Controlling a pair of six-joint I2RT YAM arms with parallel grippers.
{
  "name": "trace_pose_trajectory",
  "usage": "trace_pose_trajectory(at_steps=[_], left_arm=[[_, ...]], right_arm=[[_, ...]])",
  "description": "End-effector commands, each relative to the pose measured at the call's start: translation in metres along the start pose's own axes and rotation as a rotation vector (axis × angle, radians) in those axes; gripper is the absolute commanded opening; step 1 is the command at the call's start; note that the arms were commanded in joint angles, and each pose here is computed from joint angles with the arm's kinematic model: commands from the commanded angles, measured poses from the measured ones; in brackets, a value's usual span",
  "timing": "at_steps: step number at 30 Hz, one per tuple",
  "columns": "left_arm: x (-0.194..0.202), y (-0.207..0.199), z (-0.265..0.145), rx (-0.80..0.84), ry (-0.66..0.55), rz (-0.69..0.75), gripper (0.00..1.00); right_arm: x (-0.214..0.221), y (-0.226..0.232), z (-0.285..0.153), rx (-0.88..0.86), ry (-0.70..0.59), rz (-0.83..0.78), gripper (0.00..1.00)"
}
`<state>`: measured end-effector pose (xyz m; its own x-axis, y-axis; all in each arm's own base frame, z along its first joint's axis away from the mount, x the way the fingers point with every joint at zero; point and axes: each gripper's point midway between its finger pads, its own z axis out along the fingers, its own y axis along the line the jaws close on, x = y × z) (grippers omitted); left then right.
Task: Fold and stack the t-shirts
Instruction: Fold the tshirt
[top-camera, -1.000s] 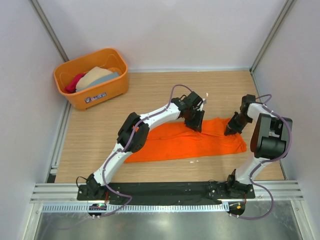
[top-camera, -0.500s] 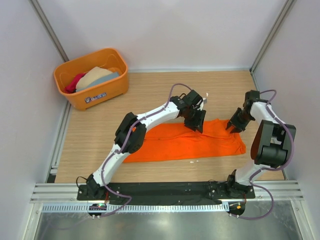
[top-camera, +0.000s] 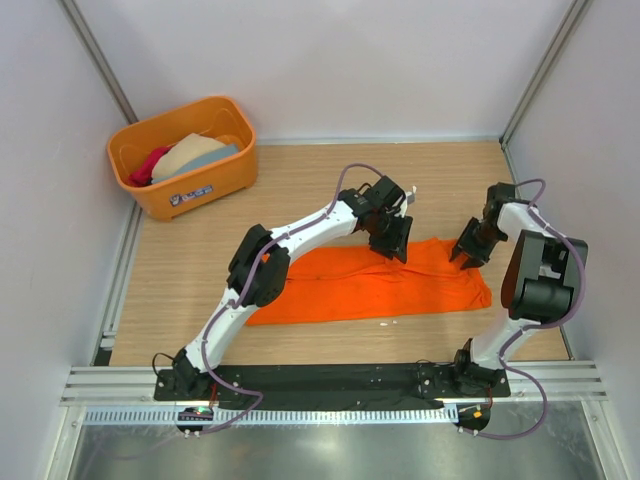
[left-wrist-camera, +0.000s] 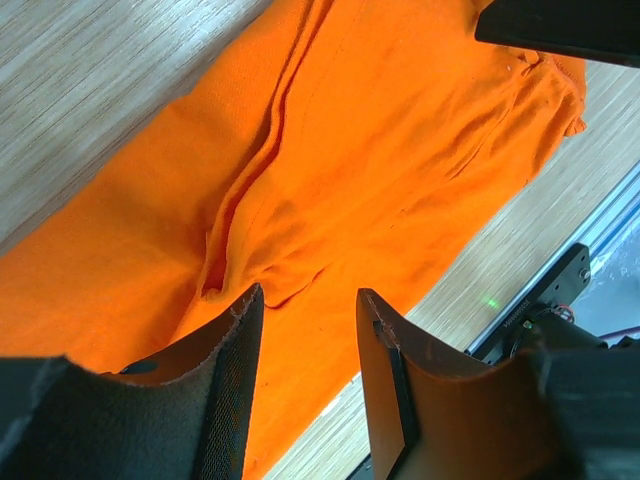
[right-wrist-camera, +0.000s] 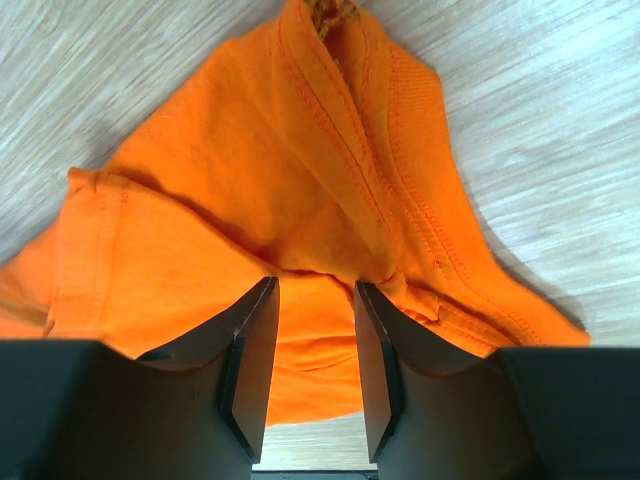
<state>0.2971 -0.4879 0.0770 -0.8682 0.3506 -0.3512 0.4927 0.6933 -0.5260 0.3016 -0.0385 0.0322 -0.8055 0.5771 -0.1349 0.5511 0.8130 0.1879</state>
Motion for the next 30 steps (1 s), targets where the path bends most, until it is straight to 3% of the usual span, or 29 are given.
trace_pose_trajectory(at_steps=[1, 6, 11, 17, 27, 30], left_arm=[[-0.007, -0.005, -0.012, 0.012, -0.018, -0.001, 0.43], [-0.007, -0.001, -0.012, 0.004, -0.017, -0.005, 0.43], [-0.01, 0.004, -0.012, 0.001, -0.021, -0.021, 0.44], [-0.01, 0.009, -0.01, 0.003, -0.015, -0.04, 0.44], [-0.004, 0.017, -0.006, -0.017, 0.001, -0.053, 0.43], [-0.002, 0.018, -0.005, -0.019, 0.006, -0.059, 0.43]], right_arm=[[-0.011, -0.001, 0.003, 0.0, -0.033, -0.032, 0.42], [-0.004, -0.003, 0.004, 0.002, -0.016, -0.032, 0.4], [0.008, -0.002, 0.0, -0.021, 0.001, -0.028, 0.3], [0.012, -0.003, 0.001, -0.019, 0.008, -0.028, 0.3], [0.011, -0.011, -0.017, 0.039, -0.015, -0.008, 0.04], [0.016, -0.017, -0.026, 0.067, -0.021, -0.002, 0.01]])
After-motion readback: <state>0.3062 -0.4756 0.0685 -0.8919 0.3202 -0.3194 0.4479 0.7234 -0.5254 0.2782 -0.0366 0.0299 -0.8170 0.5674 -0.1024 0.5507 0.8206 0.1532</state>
